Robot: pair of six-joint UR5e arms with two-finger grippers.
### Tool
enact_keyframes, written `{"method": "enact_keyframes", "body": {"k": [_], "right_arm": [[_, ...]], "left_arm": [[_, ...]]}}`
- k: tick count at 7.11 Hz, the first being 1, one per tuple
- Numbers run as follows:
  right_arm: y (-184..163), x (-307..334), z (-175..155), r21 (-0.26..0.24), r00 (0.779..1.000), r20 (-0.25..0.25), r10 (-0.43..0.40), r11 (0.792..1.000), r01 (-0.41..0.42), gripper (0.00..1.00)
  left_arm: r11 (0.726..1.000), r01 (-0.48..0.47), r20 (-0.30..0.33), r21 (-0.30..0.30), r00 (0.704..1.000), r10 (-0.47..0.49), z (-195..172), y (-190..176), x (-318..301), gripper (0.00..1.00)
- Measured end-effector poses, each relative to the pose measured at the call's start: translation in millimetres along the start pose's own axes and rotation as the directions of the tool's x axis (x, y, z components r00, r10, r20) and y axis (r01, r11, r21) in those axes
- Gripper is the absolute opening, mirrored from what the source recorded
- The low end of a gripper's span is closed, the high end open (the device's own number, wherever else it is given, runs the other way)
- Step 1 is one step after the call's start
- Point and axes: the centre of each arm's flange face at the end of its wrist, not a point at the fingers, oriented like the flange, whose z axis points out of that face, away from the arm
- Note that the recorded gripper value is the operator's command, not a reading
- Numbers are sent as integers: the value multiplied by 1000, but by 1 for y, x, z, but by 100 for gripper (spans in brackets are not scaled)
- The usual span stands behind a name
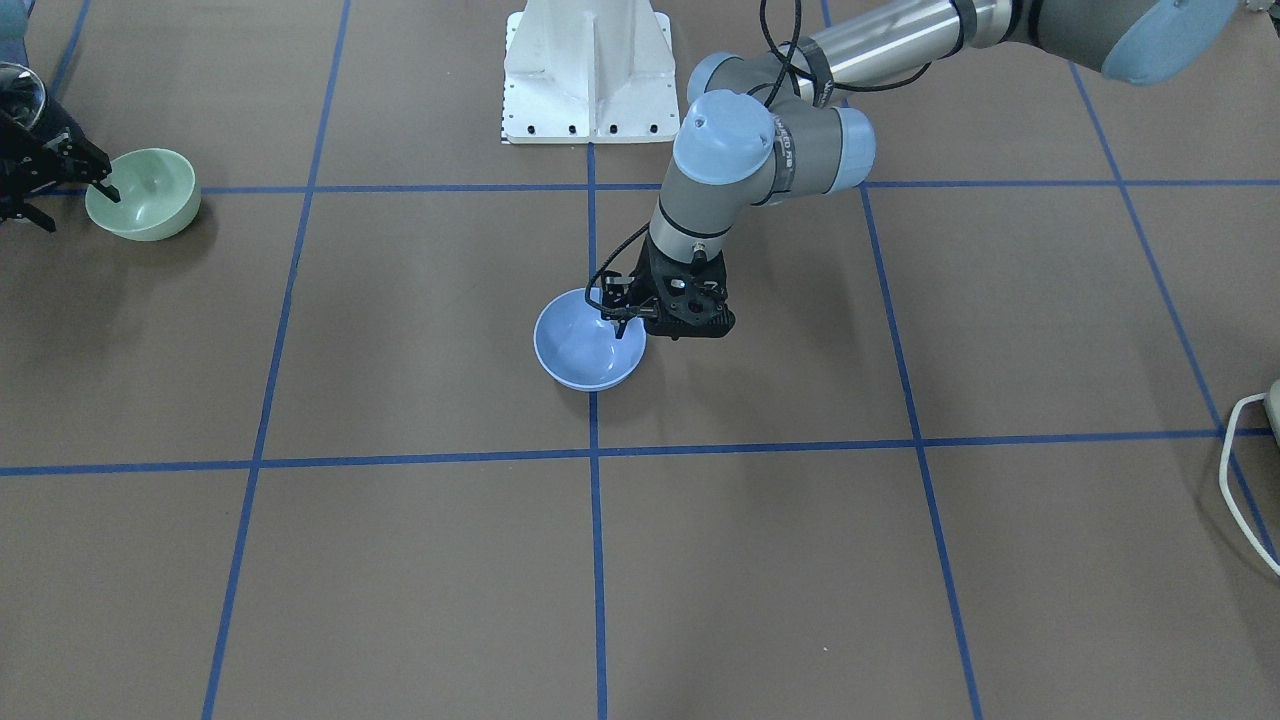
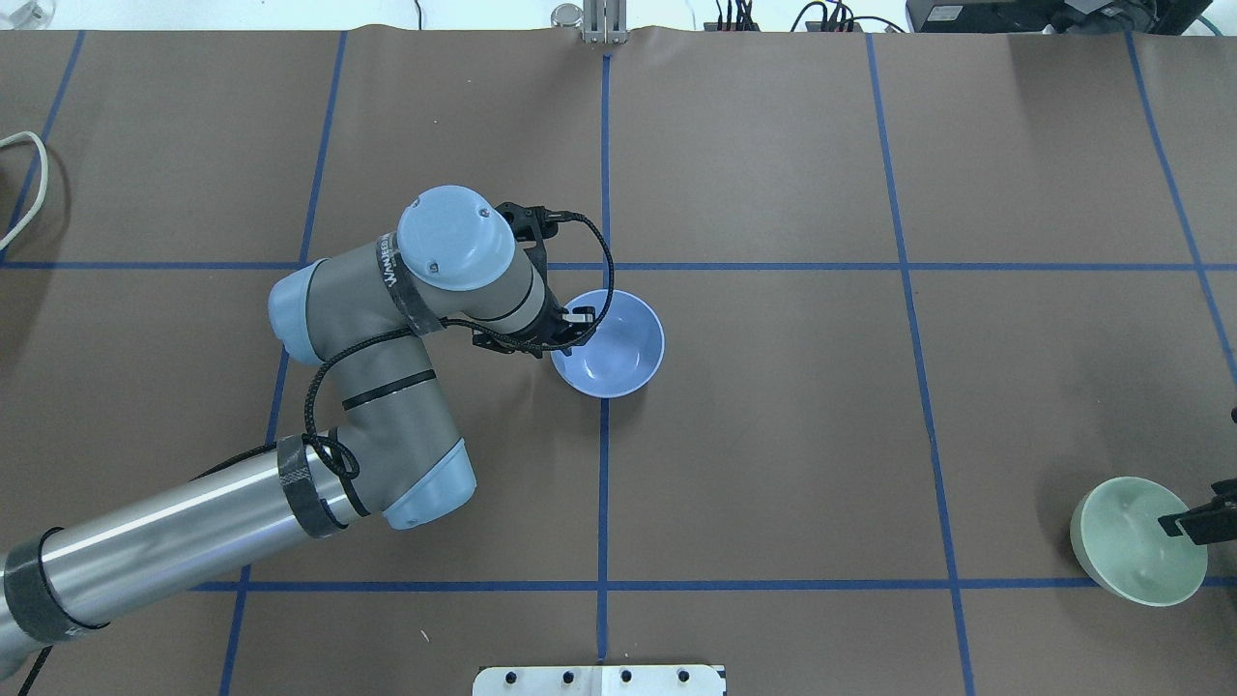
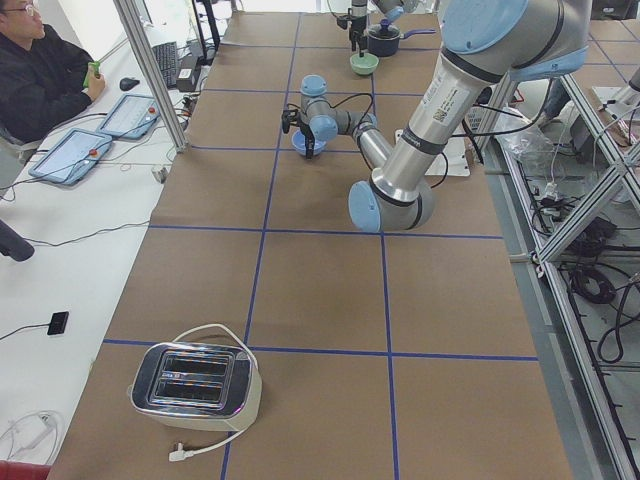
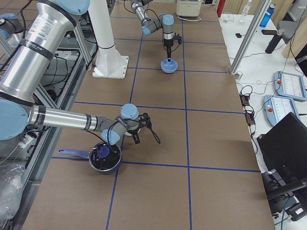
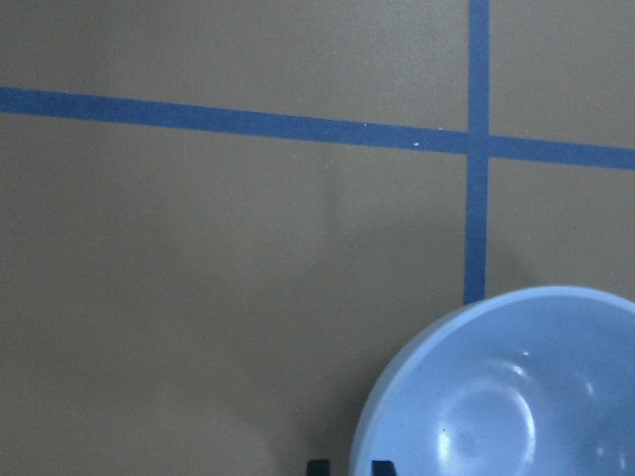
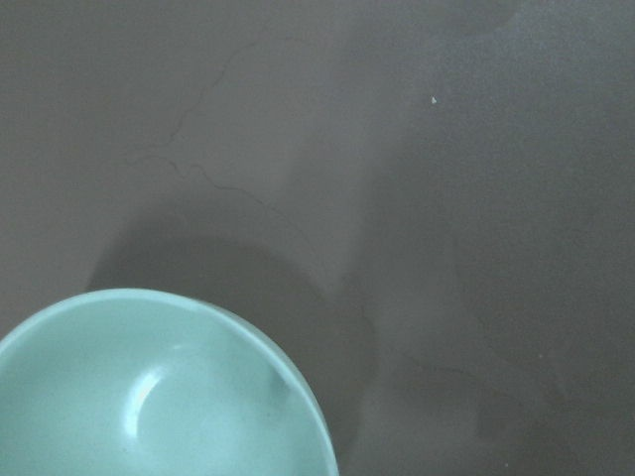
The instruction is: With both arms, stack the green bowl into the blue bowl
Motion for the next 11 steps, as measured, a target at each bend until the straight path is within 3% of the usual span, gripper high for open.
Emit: {"method": "enact_keyframes", "body": {"k": [2,3,6,8,9,11], "right_arm": [[0,-1,3,-7,1000,1,-4,1000,4,23],[0,-2,5,-10,1000,3,-7,1000,7,0],[-2,-5,8,-15,1000,10,-5,1000,6,0],[-14,-11,7,-1,999,32,-1,1000,1,0],[-32,-16,0,16,998,66,20,1000,-21,0],[-114,-26,-38,62,986,126,108,991,-116,0]], "left_arm": [[999,25,-41,-24,999,-26,-36,-27,-20,97],[999,33,-58,-33,998,-35,-54,-40,-34,97],[998,35,-81,-45,996,-39,-98,-73,-86,98],[999,-29,-62,-27,998,27,-119,-82,-154,98],[997,-82,-31,-14,996,82,-126,-82,-203,98],[984,-179,19,14,984,178,-151,-82,-306,98]]}}
